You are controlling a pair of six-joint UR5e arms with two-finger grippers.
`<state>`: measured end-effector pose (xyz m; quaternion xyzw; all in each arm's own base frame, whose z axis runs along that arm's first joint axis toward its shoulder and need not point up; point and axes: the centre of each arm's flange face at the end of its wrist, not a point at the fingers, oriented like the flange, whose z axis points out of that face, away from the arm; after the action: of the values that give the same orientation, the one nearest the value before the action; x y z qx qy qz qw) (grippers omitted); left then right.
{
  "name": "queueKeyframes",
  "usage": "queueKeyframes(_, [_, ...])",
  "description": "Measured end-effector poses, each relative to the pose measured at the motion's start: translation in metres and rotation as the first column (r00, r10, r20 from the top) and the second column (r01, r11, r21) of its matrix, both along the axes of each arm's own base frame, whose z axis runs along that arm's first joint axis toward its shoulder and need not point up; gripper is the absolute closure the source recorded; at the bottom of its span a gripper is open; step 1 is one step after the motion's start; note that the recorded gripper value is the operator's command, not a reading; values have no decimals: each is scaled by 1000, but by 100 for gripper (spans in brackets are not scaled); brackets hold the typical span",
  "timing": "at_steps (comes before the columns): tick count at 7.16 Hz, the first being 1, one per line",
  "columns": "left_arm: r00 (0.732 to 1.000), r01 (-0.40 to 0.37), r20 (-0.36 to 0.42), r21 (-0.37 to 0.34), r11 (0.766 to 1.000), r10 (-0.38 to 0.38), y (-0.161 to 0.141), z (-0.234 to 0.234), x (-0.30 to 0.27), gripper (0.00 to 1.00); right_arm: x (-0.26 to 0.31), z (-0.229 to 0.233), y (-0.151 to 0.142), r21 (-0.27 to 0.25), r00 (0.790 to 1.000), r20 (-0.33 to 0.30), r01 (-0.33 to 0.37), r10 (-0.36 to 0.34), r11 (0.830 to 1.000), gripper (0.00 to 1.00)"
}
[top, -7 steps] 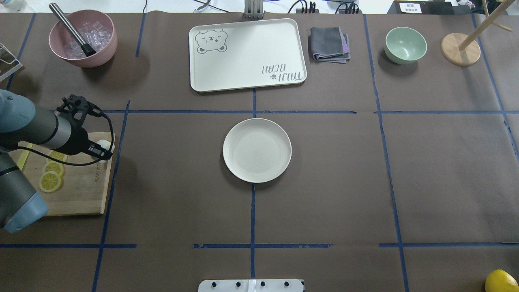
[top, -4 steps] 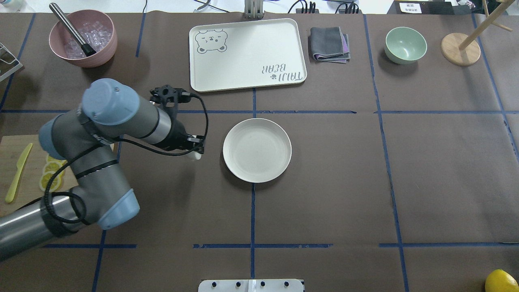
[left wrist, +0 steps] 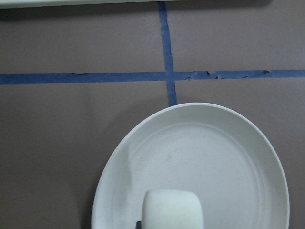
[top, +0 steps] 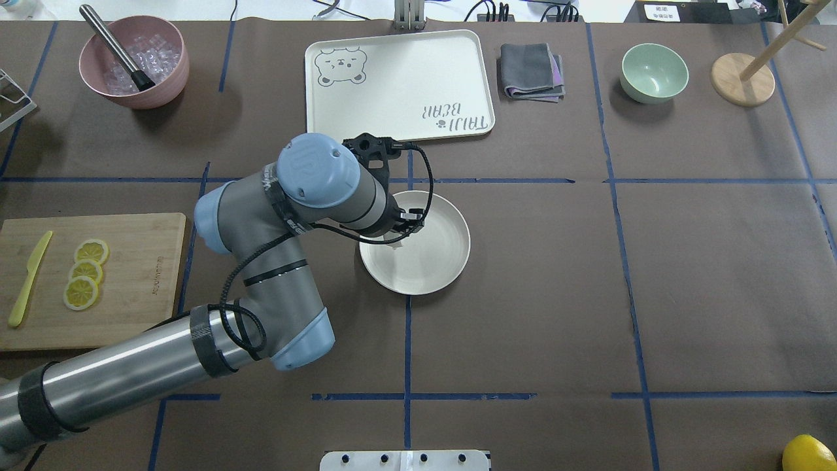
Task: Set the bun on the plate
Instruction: 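Lift the bun and carry it with the left gripper over the plate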
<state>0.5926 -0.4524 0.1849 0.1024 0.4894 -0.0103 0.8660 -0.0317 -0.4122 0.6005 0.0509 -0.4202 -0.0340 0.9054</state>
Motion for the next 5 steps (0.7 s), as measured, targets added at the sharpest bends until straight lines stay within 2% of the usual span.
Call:
queueKeyframes(4, [997,41,58,36,999,-43,25,5,48,60,0,0,0,0,1000,4,1,-1,1000,0])
queueKeyframes(5, [997,47,61,42,998,-50,27,2,53,55,0,-1,1,-1,1000,5,1,-1,1000,0])
